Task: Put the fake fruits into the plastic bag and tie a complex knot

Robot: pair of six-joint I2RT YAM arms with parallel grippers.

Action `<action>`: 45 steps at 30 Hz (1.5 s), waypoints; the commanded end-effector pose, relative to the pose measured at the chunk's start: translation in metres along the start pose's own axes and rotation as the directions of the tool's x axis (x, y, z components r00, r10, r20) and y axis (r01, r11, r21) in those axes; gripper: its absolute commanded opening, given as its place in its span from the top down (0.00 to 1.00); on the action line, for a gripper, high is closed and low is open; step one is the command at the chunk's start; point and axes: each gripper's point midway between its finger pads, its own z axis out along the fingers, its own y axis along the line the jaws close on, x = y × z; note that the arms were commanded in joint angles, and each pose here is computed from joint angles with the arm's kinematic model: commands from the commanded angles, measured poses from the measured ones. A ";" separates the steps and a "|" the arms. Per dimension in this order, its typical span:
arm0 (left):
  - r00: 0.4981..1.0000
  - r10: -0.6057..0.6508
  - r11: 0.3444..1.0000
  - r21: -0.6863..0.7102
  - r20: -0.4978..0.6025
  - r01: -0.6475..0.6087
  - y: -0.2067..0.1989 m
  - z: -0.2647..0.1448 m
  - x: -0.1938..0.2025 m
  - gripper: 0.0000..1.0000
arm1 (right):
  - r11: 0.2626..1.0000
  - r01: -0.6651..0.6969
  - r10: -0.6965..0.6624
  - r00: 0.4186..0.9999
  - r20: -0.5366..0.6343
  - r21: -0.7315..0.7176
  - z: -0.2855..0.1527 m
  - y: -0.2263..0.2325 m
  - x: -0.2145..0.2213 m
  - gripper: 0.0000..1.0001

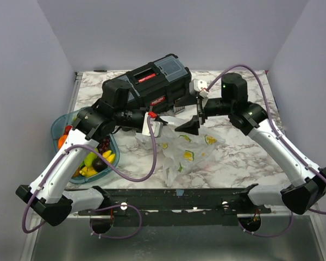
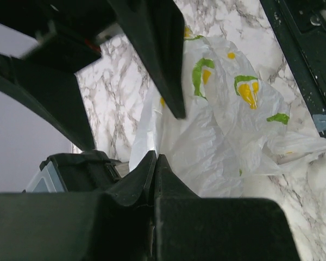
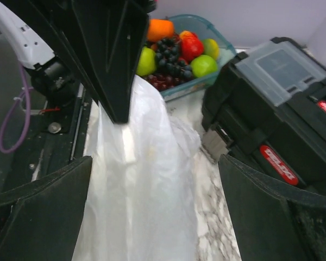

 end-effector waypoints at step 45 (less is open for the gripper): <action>0.738 -0.645 0.764 -0.188 -0.196 0.618 -0.060 -0.073 0.150 1.00 | 0.833 -0.439 0.413 0.898 0.148 0.336 -0.132 -0.053 0.027 0.99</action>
